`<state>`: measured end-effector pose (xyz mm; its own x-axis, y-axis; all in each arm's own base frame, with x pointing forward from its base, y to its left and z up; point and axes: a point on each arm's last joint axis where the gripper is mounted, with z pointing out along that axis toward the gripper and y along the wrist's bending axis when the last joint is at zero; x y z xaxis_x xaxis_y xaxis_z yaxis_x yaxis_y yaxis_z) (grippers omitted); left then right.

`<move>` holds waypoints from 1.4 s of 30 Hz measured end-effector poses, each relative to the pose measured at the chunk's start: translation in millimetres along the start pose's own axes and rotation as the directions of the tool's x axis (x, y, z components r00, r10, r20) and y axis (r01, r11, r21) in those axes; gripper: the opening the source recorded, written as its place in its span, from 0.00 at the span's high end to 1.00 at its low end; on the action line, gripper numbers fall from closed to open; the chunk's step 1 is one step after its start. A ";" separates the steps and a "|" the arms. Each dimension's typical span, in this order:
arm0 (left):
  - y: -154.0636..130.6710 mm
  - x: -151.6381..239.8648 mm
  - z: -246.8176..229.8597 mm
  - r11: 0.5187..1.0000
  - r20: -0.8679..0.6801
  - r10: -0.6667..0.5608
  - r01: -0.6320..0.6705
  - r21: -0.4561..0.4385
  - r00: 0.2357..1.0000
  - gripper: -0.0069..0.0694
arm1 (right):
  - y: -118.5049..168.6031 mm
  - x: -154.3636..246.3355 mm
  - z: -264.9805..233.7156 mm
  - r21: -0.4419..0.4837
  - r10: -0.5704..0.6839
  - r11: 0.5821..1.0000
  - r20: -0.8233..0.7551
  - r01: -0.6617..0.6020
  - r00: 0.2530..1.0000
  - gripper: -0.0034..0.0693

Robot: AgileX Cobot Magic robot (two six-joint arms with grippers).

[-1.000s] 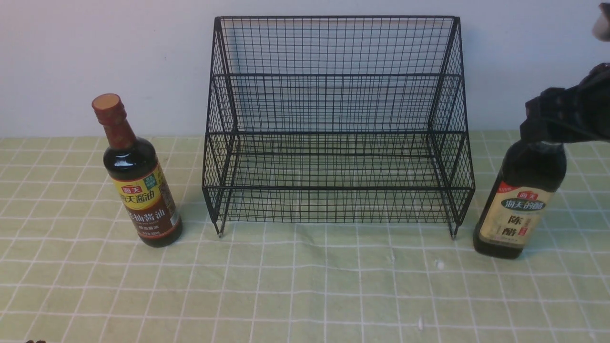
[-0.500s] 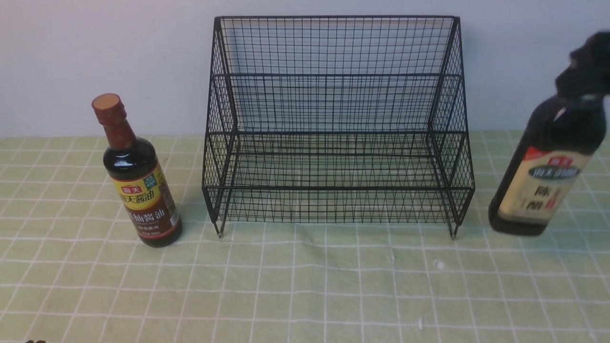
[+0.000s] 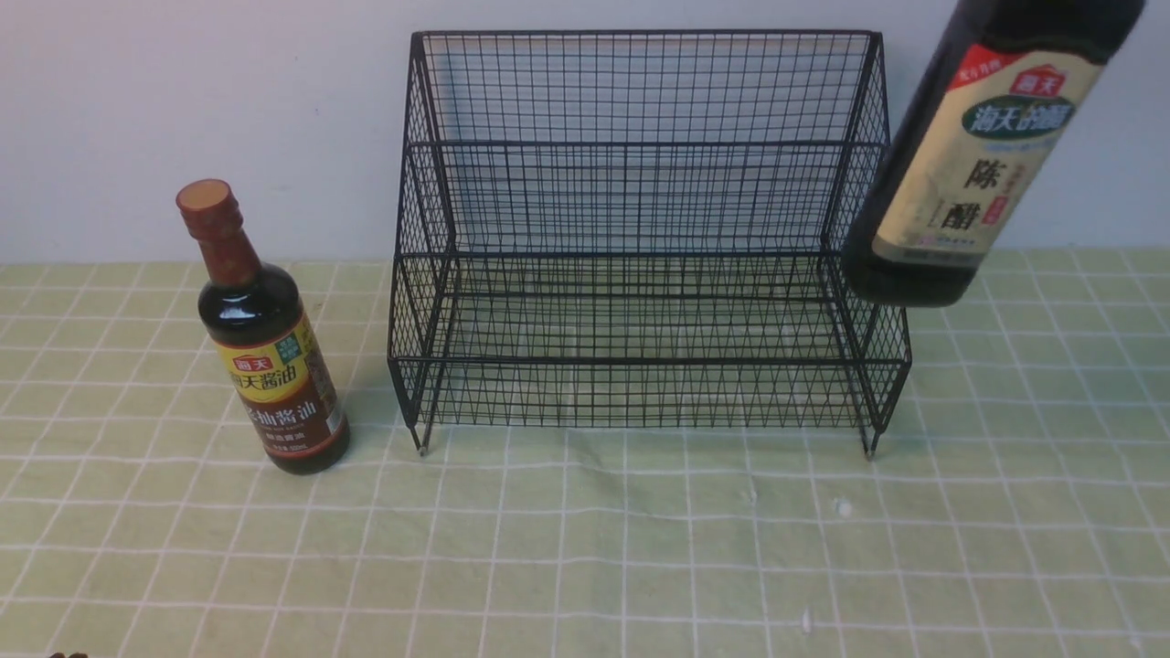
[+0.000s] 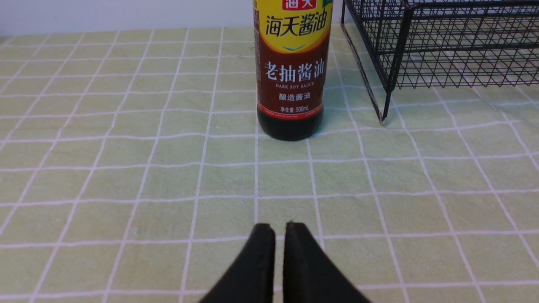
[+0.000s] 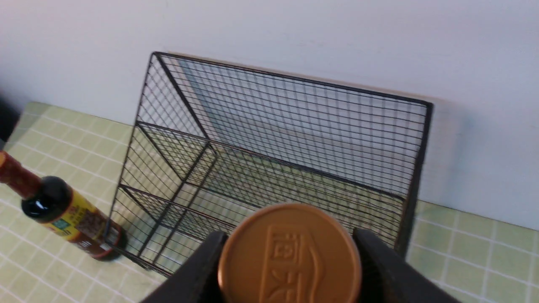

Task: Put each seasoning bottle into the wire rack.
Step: Use the right arm to put the condiment bottle back on the shelf

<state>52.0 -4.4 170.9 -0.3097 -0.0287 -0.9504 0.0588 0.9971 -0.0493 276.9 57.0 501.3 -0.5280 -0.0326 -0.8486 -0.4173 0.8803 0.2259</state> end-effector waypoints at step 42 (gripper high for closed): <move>0.0 0.0 0.0 1.000 0.000 0.000 0.000 0.000 1.000 0.89 | -48.4 34.9 188.7 0.037 -0.033 0.998 -0.338 0.048 0.941 0.49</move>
<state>52.0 -4.4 170.9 -0.3097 -0.0287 -0.9504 0.0588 0.9971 -0.0493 418.3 102.6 370.5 -0.7330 -0.2197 -0.6438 -0.4144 0.8947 0.1665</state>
